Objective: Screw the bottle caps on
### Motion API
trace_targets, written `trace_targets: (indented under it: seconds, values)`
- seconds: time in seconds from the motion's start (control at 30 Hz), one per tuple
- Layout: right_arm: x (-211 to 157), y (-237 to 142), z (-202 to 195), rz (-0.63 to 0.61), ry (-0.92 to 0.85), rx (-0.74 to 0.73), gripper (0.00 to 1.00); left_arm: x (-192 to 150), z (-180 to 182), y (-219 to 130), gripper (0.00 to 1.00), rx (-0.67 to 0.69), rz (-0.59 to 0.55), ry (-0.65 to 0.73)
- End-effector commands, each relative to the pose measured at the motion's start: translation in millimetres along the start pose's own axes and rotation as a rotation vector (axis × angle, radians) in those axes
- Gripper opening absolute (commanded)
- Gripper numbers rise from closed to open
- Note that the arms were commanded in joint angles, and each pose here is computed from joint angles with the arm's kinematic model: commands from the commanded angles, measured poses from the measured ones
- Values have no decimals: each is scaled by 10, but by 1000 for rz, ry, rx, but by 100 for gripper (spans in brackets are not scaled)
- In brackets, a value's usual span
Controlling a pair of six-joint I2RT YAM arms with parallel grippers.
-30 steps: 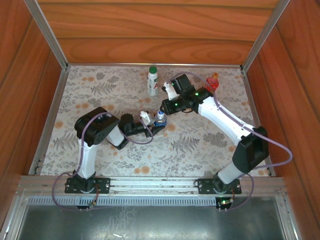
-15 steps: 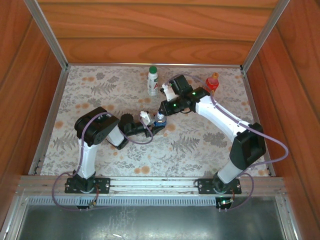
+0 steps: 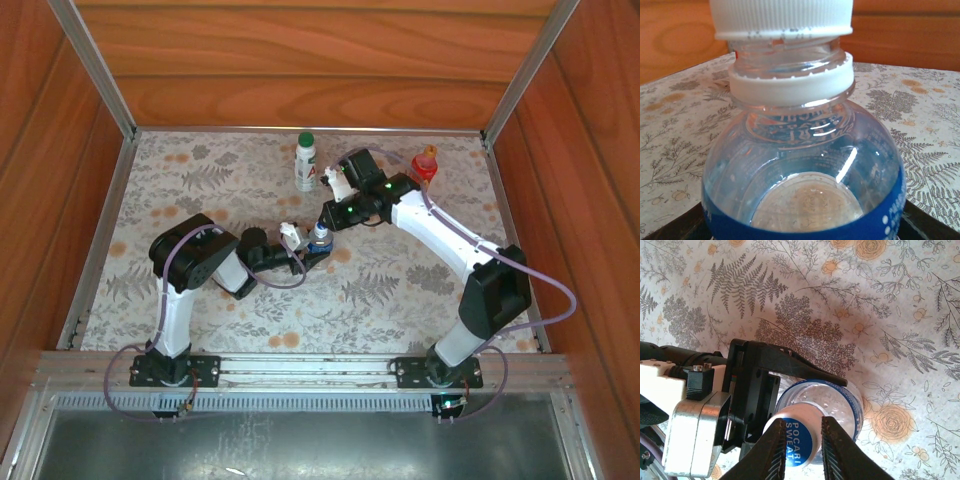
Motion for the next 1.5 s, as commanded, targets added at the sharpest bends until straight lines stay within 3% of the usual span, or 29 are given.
trace_targets:
  seconds: [0.0, 0.17, 0.3, 0.6, 1.1, 1.47]
  values:
    - [-73, -13, -39, 31, 1, -19, 32, -307, -13, -42, 62, -5, 90, -43]
    - [33, -204, -47, -80, -6, -107, 49, -313, 2, -42, 62, 3, 91, -45]
    - [35, -238, -11, -96, -24, -165, 54, -321, 2, -39, 62, 1, 92, -45]
    - [-9, -60, 48, -30, -50, -178, 49, -309, -3, -39, 61, -1, 90, -45]
    - [9, -31, 56, 16, -82, -167, 30, -314, -27, -43, 62, -12, 92, -39]
    - [-31, 22, 177, 45, -177, -78, 30, -314, -28, -49, 61, -14, 93, -41]
Point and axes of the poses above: each hand's point on the last joint's axis, 136 mm out from that joint toward the fingers, its own y axis out along the fingers, its own z axis along the line the jaws close on, x = y × z, the point moved 1 cm from there along -y, back along the fingers, and after that the axes turned 12 degrees about -y, right-handed, at the moved point
